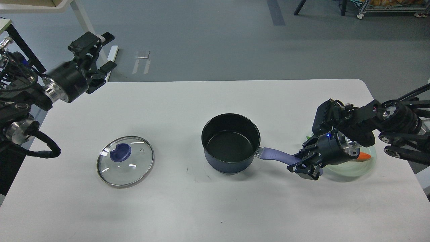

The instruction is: Open pot lid

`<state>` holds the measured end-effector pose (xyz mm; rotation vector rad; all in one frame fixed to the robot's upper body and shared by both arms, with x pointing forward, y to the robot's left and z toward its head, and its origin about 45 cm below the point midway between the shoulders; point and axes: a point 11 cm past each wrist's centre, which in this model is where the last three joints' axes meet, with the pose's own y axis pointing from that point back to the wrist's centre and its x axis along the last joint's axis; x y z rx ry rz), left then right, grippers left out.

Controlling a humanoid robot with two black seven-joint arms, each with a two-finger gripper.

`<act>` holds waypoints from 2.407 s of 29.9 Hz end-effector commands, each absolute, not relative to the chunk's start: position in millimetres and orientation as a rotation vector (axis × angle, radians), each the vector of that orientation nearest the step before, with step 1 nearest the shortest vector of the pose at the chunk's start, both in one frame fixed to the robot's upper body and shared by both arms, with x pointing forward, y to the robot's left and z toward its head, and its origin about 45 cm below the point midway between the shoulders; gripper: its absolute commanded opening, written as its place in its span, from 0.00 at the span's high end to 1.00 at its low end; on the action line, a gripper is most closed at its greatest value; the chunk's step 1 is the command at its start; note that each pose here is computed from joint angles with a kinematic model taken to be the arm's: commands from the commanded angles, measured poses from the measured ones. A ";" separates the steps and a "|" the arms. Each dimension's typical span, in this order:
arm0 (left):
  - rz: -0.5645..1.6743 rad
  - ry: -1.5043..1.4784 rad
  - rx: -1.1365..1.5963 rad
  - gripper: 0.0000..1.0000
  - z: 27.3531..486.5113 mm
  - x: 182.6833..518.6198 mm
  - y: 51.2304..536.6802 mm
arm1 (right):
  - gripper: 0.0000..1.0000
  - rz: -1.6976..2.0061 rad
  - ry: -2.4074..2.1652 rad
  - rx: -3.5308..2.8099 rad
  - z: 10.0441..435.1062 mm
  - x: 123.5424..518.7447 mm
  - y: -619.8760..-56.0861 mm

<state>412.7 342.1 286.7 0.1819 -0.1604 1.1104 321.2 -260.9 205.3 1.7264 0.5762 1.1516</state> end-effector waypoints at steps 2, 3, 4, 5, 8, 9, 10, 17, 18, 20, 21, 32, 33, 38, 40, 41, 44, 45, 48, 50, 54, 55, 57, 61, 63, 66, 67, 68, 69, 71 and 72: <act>1.264 -0.028 -0.008 0.01 273.9 434.9 349.0 | 0.74 1.151 0.575 1.725 205.3 321.7 -261.3; 1.291 -0.007 -0.058 0.01 273.9 438.9 350.5 | 0.74 1.151 0.574 1.724 205.4 322.1 -261.7; 1.309 0.079 -0.056 0.01 261.9 442.3 348.9 | 0.74 1.151 0.574 1.726 205.3 322.0 -261.0; 1.310 0.156 -0.042 0.01 248.3 442.0 348.0 | 0.74 1.151 0.574 1.726 205.3 322.0 -261.0; 1.281 0.326 -0.033 0.01 215.4 435.6 339.0 | 0.74 1.150 0.572 1.723 205.2 323.0 -261.5; 1.279 0.350 -0.050 0.01 210.0 434.4 336.2 | 0.74 1.153 0.573 1.723 205.6 323.4 -260.8; 1.282 0.365 -0.060 0.01 205.6 433.4 335.2 | 0.74 1.153 0.573 1.723 205.6 323.4 -260.8; 1.248 0.406 -0.094 0.01 192.3 431.1 338.3 | 0.69 1.153 0.573 1.722 205.5 323.7 -260.6; 1.246 0.406 -0.095 0.01 192.6 431.0 338.8 | 0.68 1.153 0.573 1.722 205.5 323.7 -260.6; 1.244 0.405 -0.095 0.01 193.0 430.9 339.2 | 0.65 1.154 0.572 1.721 206.0 324.0 -260.4; 1.244 0.404 -0.095 0.01 193.3 430.8 339.8 | 0.61 1.154 0.571 1.721 206.1 324.1 -261.0; 1.242 0.400 -0.097 0.01 195.7 431.1 341.4 | 0.03 1.174 0.487 1.716 233.7 337.2 -265.8; 1.242 0.400 -0.097 0.01 195.7 431.1 341.4 | 0.03 1.172 0.450 1.732 242.1 339.8 -266.3; 1.240 0.396 -0.097 0.01 197.3 430.8 342.6 | 0.03 1.174 0.214 1.874 297.2 351.4 -259.3; 1.238 0.396 -0.099 0.01 198.0 430.8 342.4 | 0.03 1.161 0.087 1.961 318.2 356.3 -257.0; 1.237 0.397 -0.100 0.01 198.1 430.7 341.9 | 0.03 1.145 0.013 2.018 327.8 359.1 -255.4; 1.235 0.398 -0.100 0.01 197.8 430.3 341.1 | 0.03 1.043 -0.240 2.207 351.9 367.6 -258.8; 1.234 0.397 -0.101 0.01 198.5 430.7 340.9 | 0.02 0.979 -0.341 2.283 357.0 371.3 -261.5; 1.233 0.397 -0.102 0.01 198.6 430.7 340.4 | 0.02 0.801 -0.601 2.457 368.9 383.4 -269.5; 1.233 0.398 -0.101 0.01 198.0 430.3 340.6 | 0.02 0.671 -0.775 2.536 370.0 394.2 -281.0; 1.229 0.400 -0.103 0.01 197.7 430.3 338.7 | 0.02 0.468 -1.131 2.612 363.5 418.3 -302.6; 1.228 0.401 -0.103 0.01 197.4 430.4 337.9 | 0.02 0.412 -1.218 2.631 359.3 423.7 -304.6; 1.227 0.402 -0.108 0.01 197.7 430.8 336.8 | 0.01 0.281 -1.396 2.645 346.8 432.8 -314.7; 1.222 0.406 -0.117 0.01 198.0 431.5 333.6 | 0.01 0.076 -1.606 2.652 314.9 445.1 -322.9; 1.220 0.409 -0.118 0.01 196.8 431.2 332.3 | 0.01 -0.008 -1.692 2.644 294.7 451.0 -324.1; 1.213 0.417 -0.123 0.01 194.9 431.1 327.5 | 0.01 -0.150 -1.793 2.637 259.1 455.3 -315.5; 1.213 0.419 -0.124 0.01 194.4 430.9 327.1 | 0.01 -0.186 -1.816 2.638 251.2 455.3 -312.9; 1.216 0.424 -0.130 0.01 193.0 430.1 327.1 | 0.01 -0.222 -1.841 2.641 244.5 455.2 -310.0; 1.216 0.431 -0.137 0.01 191.6 429.4 326.3 | 0.01 -0.247 -1.849 2.646 239.8 454.6 -306.4; 1.218 0.447 -0.151 0.01 188.9 428.2 324.4 | 0.01 -0.314 -1.846 2.658 227.6 451.9 -296.6; 1.219 0.455 -0.156 0.01 187.1 427.3 323.7 | 0.01 -0.349 -1.843 2.665 222.3 450.4 -291.7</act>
